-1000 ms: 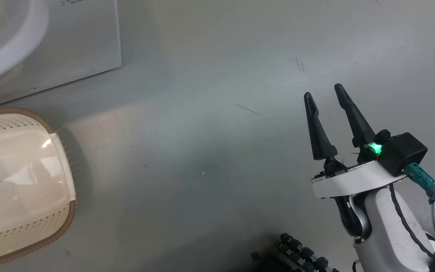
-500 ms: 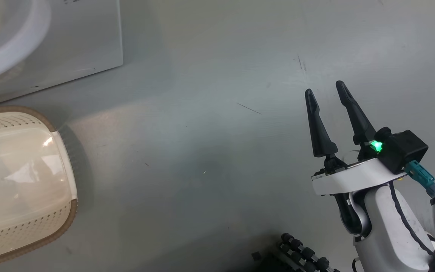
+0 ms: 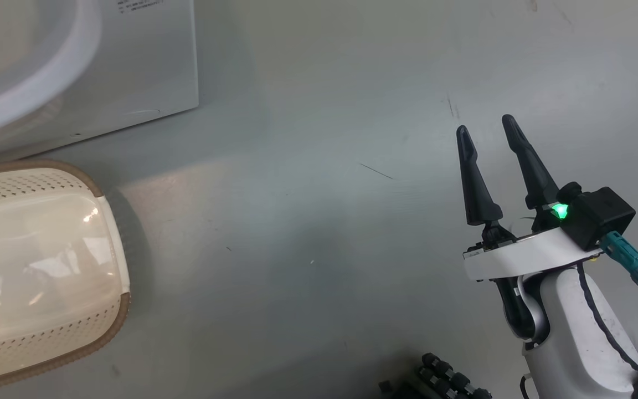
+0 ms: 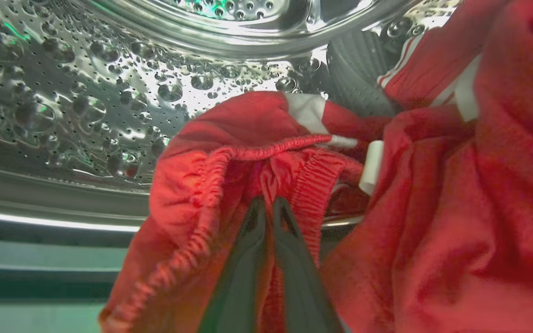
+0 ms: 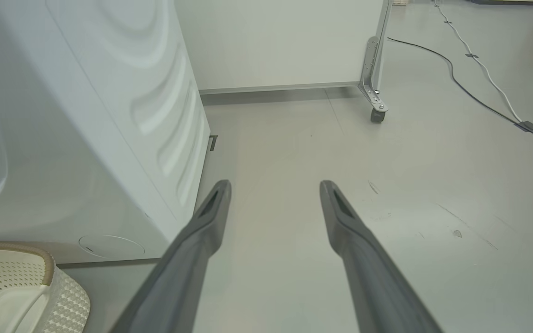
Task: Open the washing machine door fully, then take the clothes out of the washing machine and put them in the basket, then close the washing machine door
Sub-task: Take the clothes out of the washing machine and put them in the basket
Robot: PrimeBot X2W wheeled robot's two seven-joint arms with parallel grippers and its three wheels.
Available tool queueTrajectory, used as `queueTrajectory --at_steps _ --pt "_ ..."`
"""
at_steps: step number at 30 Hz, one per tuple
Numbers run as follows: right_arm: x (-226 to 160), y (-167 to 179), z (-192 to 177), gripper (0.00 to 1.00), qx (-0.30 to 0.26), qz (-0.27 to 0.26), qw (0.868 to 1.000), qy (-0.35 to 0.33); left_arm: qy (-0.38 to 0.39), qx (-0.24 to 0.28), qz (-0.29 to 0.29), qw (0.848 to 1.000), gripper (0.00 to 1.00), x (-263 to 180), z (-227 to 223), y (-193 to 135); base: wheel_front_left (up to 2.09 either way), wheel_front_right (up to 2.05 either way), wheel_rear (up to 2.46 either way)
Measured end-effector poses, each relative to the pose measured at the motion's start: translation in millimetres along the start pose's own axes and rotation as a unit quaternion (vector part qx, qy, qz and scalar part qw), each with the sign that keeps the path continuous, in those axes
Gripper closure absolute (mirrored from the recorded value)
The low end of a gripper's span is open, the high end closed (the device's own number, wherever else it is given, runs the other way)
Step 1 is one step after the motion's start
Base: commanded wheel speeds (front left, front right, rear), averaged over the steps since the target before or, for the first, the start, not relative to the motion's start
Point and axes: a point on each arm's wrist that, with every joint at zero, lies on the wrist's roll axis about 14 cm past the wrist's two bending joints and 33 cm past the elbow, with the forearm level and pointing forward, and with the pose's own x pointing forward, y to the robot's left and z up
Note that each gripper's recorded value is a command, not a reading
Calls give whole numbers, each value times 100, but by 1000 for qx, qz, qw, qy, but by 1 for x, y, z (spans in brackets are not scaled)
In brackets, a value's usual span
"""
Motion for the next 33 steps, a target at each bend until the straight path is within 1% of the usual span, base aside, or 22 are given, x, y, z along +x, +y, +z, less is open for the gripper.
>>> queueTrajectory --at_steps 5,11,15,21,28,33 --pt "0 1 7 0 -4 2 1000 -10 -16 -3 -6 1000 100 -9 8 -5 0 0 0" --pt "0 6 17 0 -5 10 1000 -23 -47 -7 -10 999 100 -26 21 -4 0 0 0" --pt "0 10 24 0 -4 16 999 -34 -62 -13 -11 998 100 -40 23 -3 0 0 0" --pt "-4 16 38 0 -4 25 998 -52 -87 -32 -22 995 100 -65 20 -7 0 0 0" --pt "-16 19 47 0 -6 34 997 -63 -120 -49 -24 991 100 -100 16 -5 0 0 0" --pt "-26 22 52 0 -3 40 997 -69 -153 -58 -17 986 100 -126 20 4 0 0 0"
